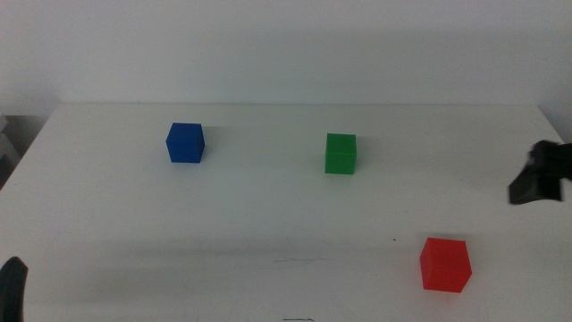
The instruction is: Stack red cubes first, then green, then blue cubes in a specific spot.
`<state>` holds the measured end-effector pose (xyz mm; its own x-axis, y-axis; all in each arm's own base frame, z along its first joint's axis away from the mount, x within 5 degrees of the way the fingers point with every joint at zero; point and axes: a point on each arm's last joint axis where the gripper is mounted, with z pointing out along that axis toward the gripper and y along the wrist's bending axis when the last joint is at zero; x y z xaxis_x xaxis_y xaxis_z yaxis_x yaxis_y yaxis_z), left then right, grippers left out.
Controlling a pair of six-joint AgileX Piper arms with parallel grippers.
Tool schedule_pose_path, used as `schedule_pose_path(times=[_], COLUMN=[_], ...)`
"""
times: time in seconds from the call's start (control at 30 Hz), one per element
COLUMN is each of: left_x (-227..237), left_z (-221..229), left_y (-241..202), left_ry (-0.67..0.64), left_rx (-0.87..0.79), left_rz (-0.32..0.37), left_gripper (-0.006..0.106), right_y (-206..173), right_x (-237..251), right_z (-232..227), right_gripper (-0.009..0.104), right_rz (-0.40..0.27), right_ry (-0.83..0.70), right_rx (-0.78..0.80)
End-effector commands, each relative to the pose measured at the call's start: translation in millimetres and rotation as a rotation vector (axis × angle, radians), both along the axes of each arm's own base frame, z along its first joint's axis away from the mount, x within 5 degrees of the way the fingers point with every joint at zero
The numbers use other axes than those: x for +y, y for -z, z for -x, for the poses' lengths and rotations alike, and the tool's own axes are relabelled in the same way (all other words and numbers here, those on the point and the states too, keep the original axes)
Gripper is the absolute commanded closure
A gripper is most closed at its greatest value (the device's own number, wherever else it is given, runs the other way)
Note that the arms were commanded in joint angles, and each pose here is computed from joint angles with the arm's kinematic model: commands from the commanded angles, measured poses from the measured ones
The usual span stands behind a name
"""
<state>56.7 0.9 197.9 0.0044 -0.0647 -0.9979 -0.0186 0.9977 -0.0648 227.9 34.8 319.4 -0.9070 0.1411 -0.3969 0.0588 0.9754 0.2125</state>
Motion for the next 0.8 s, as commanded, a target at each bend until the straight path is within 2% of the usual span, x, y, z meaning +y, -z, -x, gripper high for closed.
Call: schedule_pose_path(times=[0.0,0.3,0.77], left_x=[0.3,0.3,0.3], left_z=[2.0,2.0,2.0], left_y=[-8.9,-8.9,-8.9], left_ry=[-0.001,-0.001,-0.001], left_rx=[-0.098,-0.098,-0.098], left_rz=[0.016,0.016,0.016], left_gripper=[0.011,0.011,0.011], right_y=[-5.2,31.6,95.3], right_x=[10.8,65.8,80.5], right_z=[-9.7,-39.9,-69.0], right_gripper=[0.001,0.001,0.001], right_rz=[0.005,0.061,0.116], right_ry=[0.011,0.022,0.024], right_rx=[-0.008,0.073,0.234])
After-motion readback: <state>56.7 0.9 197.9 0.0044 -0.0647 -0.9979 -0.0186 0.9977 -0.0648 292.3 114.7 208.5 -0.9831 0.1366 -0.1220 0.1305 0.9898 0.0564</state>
